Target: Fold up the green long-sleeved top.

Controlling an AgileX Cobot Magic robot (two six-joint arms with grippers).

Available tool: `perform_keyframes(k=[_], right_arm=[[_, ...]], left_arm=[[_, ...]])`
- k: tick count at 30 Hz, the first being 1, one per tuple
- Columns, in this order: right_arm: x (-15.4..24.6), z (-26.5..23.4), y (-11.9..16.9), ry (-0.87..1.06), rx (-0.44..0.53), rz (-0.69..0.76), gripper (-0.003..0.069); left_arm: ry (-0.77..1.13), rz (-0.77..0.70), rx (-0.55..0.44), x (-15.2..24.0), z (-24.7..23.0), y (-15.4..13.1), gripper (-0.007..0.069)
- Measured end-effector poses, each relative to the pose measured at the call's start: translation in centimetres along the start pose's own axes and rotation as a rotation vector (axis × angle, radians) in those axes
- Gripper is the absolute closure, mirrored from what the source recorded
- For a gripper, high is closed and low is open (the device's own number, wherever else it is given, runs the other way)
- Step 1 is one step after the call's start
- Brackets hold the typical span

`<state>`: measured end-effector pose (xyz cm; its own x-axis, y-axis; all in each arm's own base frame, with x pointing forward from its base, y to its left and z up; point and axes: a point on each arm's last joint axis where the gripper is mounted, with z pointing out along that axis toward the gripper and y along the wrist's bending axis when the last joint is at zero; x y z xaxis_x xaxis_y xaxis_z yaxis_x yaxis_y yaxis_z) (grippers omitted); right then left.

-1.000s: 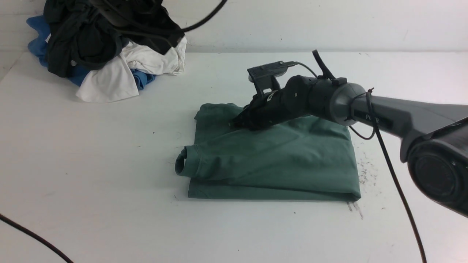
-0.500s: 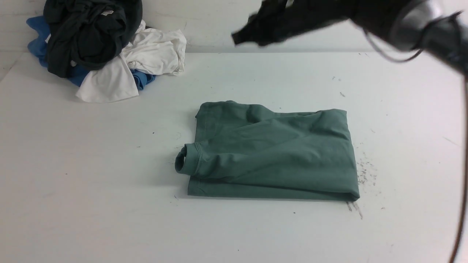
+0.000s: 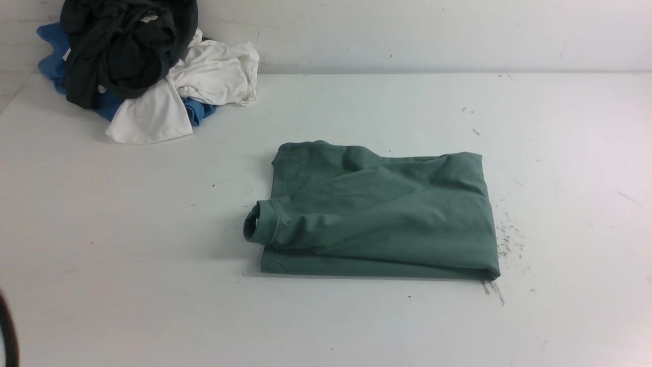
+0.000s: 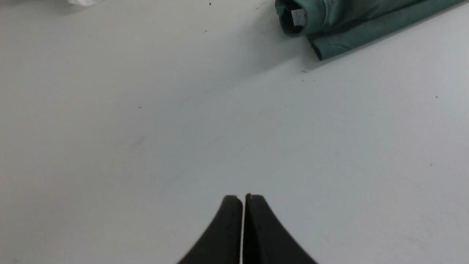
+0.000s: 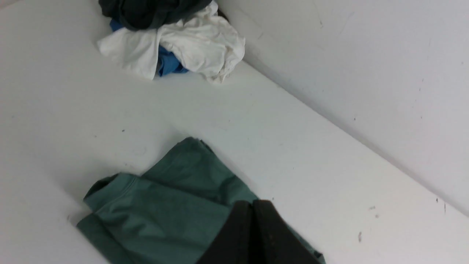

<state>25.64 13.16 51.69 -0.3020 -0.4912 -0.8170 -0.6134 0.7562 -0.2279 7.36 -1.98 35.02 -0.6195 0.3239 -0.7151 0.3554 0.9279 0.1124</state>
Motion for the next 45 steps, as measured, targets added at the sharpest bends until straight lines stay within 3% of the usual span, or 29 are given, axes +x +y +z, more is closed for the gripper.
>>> perform_keyframes(k=[5,9,14,21,38,45], right_arm=[[3.6,-4.4,1.5,-0.014,0.001,0.062,0.0673],[6.7,-7.1,3.0,-0.181,0.017,0.12,0.0673],[11.2,-10.0,4.7,-0.402,0.063,0.139,0.0673],[16.6,-12.9,6.4,-0.606,0.139,0.138,0.0673],[20.2,-10.9,7.5,-0.464,0.093,0.141,0.0673],[20.9,-10.9,7.4,-0.476,0.138,0.137,0.0673]], left_arm=[[-0.192,-0.074,-0.016,5.5,0.8,-0.8,0.0633],[-0.285,-0.117,-0.017,8.3,2.0,-1.2,0.0633],[-0.403,-0.135,-0.021,9.2,1.9,-1.3,0.0633],[-0.409,-0.136,-0.022,9.2,1.8,-1.3,0.0633],[-0.413,-0.136,-0.022,9.2,1.8,-1.3,0.0632],[-0.416,-0.136,-0.022,9.2,1.8,-1.3,0.0632]])
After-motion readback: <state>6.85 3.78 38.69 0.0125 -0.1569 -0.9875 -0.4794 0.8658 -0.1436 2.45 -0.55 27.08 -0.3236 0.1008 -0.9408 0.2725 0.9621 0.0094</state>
